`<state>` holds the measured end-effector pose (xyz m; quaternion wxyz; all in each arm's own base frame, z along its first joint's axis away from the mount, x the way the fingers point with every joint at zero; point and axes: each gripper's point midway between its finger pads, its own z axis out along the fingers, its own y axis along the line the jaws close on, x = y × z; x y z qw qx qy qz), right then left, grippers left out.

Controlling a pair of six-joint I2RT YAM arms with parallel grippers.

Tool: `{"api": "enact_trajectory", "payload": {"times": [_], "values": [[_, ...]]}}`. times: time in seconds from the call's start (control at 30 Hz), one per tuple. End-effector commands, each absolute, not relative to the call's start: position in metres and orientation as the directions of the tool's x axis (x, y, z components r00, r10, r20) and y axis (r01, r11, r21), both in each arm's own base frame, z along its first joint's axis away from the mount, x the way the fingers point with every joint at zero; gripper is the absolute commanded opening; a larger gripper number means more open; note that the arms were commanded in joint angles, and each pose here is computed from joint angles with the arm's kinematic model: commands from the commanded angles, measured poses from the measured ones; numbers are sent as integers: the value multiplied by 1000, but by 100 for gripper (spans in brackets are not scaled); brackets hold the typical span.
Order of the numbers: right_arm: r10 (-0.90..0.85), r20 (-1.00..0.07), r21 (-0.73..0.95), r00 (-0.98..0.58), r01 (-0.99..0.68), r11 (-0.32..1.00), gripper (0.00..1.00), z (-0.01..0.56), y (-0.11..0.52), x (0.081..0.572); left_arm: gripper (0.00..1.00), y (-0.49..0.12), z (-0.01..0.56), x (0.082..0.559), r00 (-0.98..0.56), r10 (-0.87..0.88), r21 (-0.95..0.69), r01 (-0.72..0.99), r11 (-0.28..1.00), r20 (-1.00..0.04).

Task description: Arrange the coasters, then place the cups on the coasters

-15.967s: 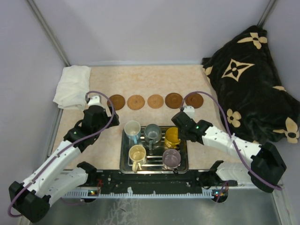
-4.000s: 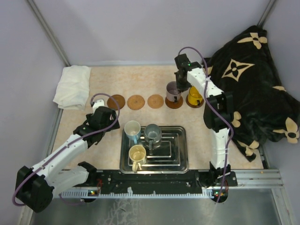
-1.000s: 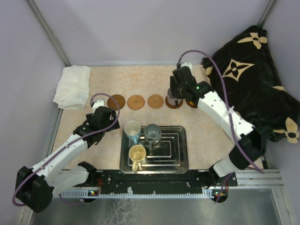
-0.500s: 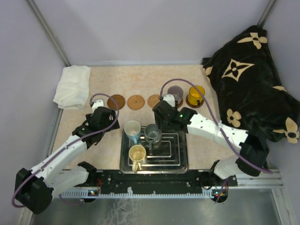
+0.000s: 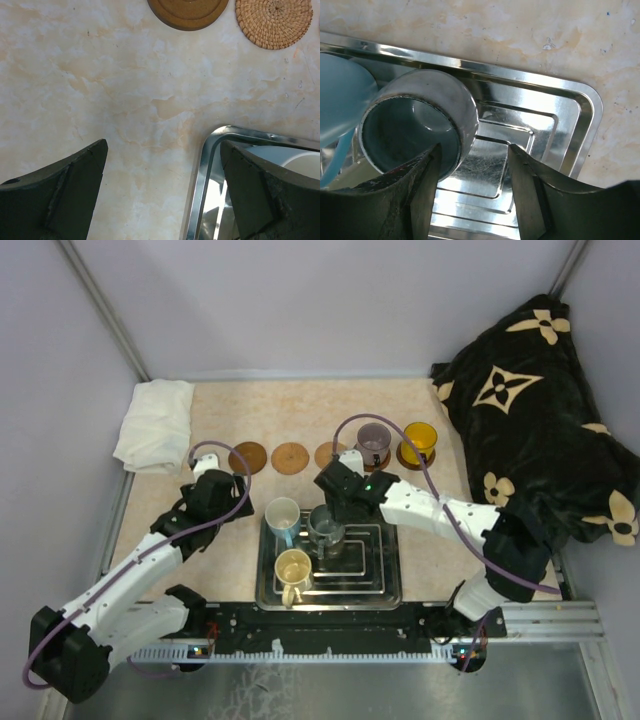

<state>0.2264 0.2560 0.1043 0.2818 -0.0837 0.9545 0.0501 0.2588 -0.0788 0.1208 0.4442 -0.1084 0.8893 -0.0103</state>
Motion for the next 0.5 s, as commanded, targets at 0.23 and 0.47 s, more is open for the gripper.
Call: {"api": "enact_trajectory", "payload": {"times": [0.23, 0.47], "values": [[-121, -567, 109, -815, -219, 970, 44, 106, 288, 236, 100, -81, 117, 259, -588, -212, -124, -186, 975, -781], [-142, -536, 103, -832, -231, 968, 32, 91, 292, 233, 100, -81, 116, 260, -590, -208, -118, -188, 975, -780]]}}
